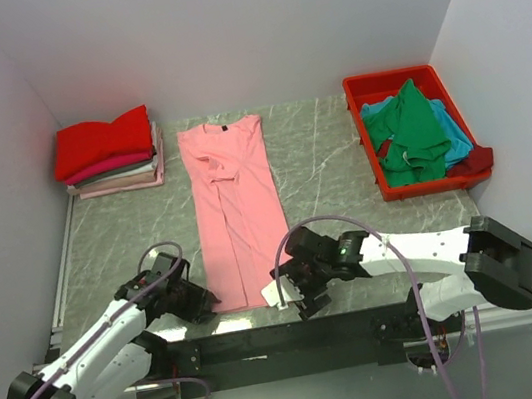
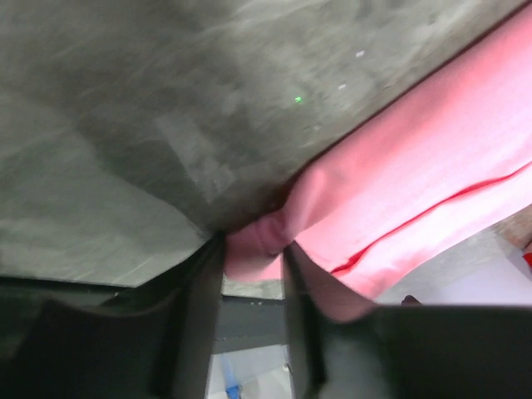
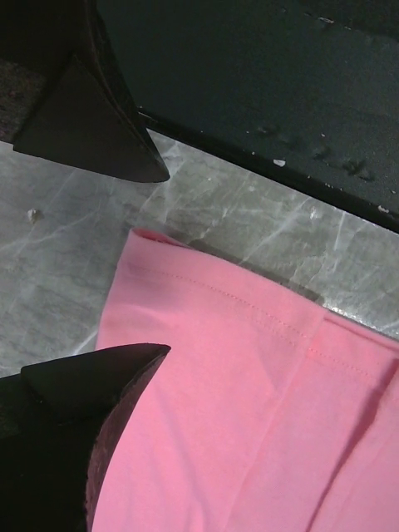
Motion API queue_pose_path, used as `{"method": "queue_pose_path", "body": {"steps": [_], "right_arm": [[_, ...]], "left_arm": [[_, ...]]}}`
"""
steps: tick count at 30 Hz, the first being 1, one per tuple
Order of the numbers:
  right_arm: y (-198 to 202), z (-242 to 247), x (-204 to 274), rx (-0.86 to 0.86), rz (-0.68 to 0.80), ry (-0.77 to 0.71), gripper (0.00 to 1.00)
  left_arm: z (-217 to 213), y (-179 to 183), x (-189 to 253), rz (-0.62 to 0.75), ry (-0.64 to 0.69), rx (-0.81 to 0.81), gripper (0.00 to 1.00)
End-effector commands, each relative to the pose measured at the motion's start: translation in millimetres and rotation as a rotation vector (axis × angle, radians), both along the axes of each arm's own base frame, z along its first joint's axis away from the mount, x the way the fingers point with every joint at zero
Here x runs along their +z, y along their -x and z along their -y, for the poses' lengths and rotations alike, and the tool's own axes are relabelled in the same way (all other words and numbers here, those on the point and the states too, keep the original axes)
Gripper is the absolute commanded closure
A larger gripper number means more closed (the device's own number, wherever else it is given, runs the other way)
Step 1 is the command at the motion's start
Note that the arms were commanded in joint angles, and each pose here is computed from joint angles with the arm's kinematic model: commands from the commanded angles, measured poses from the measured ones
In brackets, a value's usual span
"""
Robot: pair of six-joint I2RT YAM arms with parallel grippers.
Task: Fold and stack the t-shirts
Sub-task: Fold the tshirt
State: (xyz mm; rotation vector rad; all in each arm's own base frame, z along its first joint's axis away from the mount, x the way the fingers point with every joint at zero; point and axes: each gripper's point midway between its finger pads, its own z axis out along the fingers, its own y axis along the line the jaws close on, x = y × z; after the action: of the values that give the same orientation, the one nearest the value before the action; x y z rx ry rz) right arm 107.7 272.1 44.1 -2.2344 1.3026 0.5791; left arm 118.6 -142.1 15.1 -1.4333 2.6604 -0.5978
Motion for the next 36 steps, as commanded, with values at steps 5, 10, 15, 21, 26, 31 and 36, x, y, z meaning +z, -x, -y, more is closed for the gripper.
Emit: {"method": "queue_pose_path", "body": {"steps": [5, 10, 15, 21, 26, 31, 36], "right_arm": [[-1.3, -0.7, -10.3, 0.047, 0.064, 0.028, 0.17], [0.9, 0.0, -23.0, 0.065, 0.095, 0.084, 0.23], [-11.2, -3.5, -32.4, 0.019, 0.148, 0.128, 0.42], [-17.3, -0.5, -38.3, -0.019, 0.157, 0.168, 0.76], [-12.8, -7.2, -26.1, -0.023, 0.125, 0.118, 1.00], [-38.1, -15.3, 12.8, -0.117, 0.078, 0.006, 1.00], [-86.2, -19.1, 46.3, -0.205, 0.091, -0.047, 1.00]], "left_arm": [[-4.6, -12.6, -9.9, 0.045, -0.059, -0.007, 0.76], [1.3, -15.0, -2.6, 0.083, -0.026, -0.046, 0.89], [4.7, -16.6, 4.0, 0.111, -0.008, -0.071, 0.96], [7.0, -18.9, 7.6, 0.132, 0.001, -0.090, 0.99], [8.6, -29.5, 19.4, 0.170, -0.015, -0.105, 0.99], [13.8, -50.6, 45.3, 0.246, -0.015, -0.111, 1.00], [9.7, -81.0, 62.2, 0.303, -0.023, -0.102, 1.00]]}}
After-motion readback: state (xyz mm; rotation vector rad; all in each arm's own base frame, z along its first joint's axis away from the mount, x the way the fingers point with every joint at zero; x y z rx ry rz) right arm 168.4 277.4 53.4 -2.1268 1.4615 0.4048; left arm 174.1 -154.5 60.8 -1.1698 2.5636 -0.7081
